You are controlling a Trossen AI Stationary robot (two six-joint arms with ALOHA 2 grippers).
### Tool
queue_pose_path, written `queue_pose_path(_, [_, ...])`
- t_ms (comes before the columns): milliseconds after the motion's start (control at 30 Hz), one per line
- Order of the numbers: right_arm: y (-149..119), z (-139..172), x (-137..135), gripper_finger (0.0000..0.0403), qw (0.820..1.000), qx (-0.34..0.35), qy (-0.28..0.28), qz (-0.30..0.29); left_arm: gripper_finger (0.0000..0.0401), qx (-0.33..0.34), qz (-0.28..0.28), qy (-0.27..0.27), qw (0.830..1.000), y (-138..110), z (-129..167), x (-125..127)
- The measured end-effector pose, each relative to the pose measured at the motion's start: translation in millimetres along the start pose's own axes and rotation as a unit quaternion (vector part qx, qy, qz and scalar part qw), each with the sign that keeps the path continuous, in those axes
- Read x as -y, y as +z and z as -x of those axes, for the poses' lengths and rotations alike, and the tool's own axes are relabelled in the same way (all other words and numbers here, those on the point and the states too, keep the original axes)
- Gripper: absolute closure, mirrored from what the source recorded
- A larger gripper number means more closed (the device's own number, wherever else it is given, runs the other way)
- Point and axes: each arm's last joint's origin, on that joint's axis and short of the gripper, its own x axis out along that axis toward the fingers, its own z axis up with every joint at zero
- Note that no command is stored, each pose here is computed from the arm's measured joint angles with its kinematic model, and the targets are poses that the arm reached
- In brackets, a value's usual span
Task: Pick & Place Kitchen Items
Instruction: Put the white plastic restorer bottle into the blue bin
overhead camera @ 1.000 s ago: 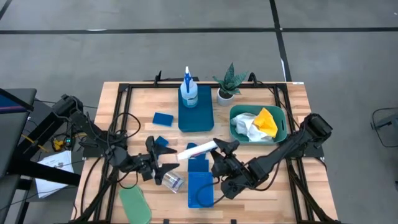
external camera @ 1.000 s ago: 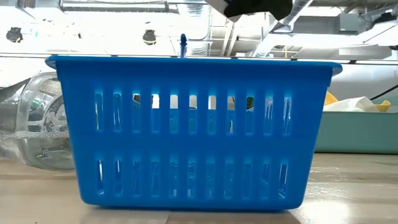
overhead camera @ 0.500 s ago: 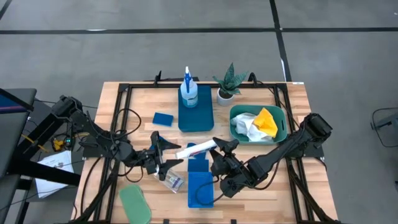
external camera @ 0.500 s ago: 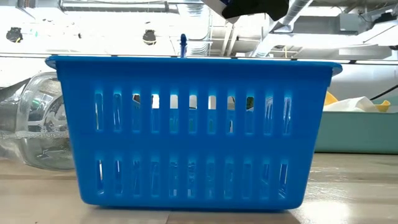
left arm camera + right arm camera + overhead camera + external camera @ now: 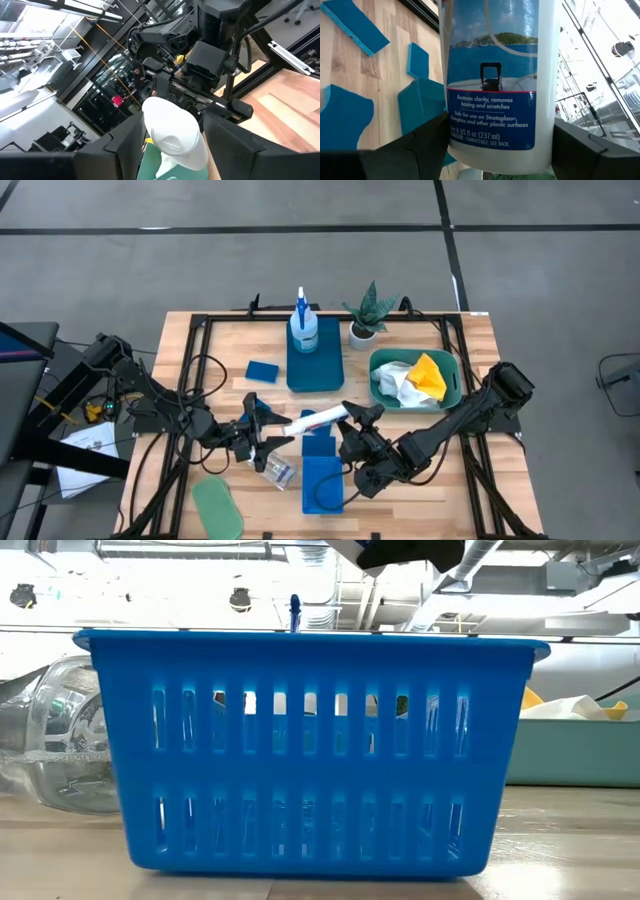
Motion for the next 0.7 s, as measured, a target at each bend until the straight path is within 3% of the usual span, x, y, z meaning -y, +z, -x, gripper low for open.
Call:
queue_pose_path(500, [-0.2,0.0,-0.1,0.0127,1.0,0.0,0.001,-0.003,0.028,0.002,0.007,-0.001,1.0,0.1,0.0,0.1])
queue_pose_path(700, [0.0,0.4,0.0,0.0127,1.0,0.001,0.0,-0.005,0.028,0.019,0.016,-0.017,1.0,1.1,-0.1,0.8])
